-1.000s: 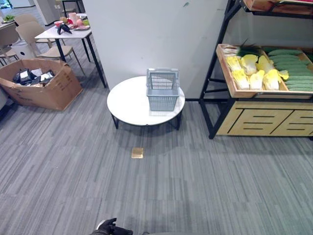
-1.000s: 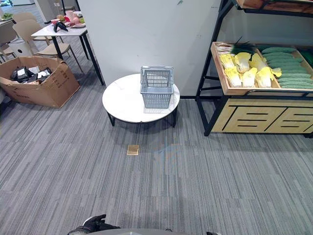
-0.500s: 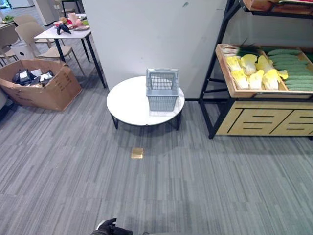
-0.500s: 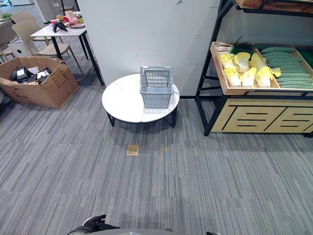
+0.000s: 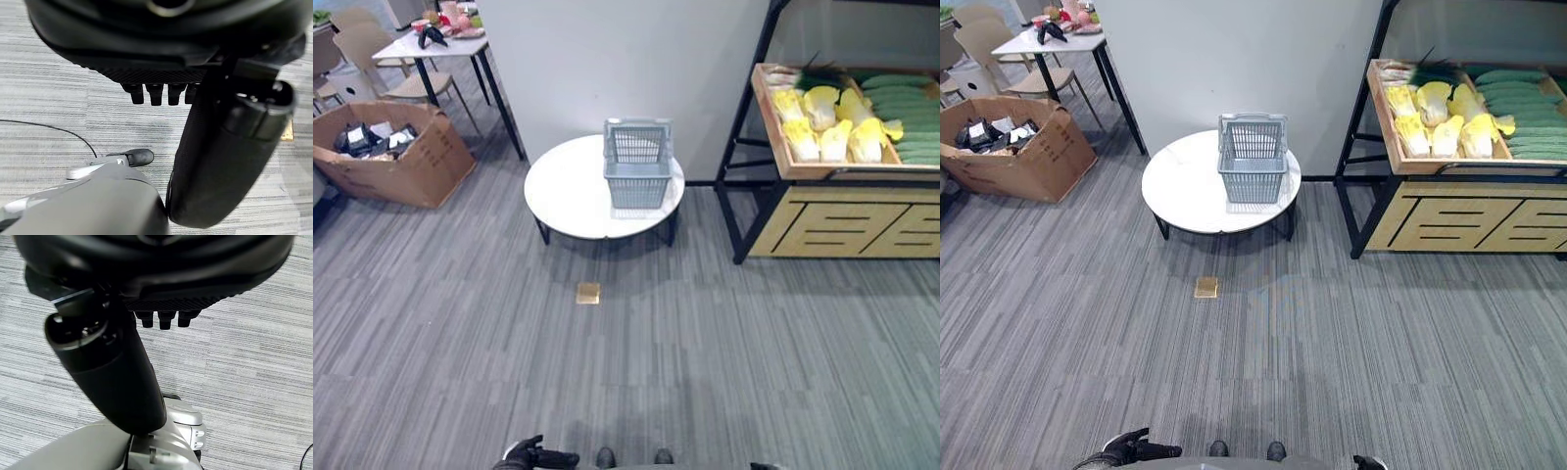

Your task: Get the vegetables into the basket

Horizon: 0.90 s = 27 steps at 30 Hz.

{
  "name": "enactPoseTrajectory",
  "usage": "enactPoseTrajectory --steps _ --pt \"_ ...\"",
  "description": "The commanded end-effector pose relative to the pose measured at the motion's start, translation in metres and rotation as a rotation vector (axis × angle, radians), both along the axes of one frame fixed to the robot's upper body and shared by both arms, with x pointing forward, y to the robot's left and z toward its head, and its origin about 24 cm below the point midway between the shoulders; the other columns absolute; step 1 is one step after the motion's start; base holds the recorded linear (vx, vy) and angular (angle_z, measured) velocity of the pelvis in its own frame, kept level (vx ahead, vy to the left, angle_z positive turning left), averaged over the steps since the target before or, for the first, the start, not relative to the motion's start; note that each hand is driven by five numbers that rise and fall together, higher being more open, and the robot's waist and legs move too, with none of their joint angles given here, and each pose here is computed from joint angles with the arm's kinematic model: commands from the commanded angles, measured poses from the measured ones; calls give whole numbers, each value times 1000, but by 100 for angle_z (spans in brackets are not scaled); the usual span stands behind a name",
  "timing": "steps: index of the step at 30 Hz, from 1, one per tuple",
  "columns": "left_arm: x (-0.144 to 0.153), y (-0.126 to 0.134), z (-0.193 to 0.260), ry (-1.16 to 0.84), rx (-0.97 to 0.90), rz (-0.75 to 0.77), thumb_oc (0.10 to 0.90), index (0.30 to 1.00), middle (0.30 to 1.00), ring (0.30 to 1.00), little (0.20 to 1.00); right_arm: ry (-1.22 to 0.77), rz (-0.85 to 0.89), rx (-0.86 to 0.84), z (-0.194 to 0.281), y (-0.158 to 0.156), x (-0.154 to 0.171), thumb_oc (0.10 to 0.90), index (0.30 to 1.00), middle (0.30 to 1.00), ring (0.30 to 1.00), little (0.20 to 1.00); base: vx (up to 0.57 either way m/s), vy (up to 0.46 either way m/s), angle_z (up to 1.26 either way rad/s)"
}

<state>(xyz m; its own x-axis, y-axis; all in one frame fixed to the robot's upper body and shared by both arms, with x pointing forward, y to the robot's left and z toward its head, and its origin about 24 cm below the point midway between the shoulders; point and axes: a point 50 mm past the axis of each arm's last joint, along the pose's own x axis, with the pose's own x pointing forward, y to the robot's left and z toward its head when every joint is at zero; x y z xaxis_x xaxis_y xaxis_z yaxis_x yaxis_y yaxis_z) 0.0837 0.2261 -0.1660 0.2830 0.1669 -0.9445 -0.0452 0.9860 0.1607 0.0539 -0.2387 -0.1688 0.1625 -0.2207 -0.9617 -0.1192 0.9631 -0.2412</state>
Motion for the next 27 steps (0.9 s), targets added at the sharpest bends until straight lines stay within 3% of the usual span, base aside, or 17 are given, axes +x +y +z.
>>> enactPoseTrajectory --steps 1,13,20,27 --pt "-6 3 -1 42 19 -6 900 1000 1000 1000 1000 -34 -19 -8 3 -7 11 900 1000 1000 1000 1000 53 -73 6" --pt "12 -2 3 -58 -20 60 900 1000 1000 1000 1000 -27 -85 -34 6 -20 1 900 1000 1000 1000 1000 84 -64 9" --pt "10 -11 1 -56 -21 26 900 1000 1000 1000 1000 -4 -60 -55 6 -24 -6 900 1000 1000 1000 1000 282 60 -14" --pt "-10 -2 -2 -1 -1 106 900 1000 1000 1000 1000 24 -38 -24 2 -12 -12 900 1000 1000 1000 1000 451 179 -71"
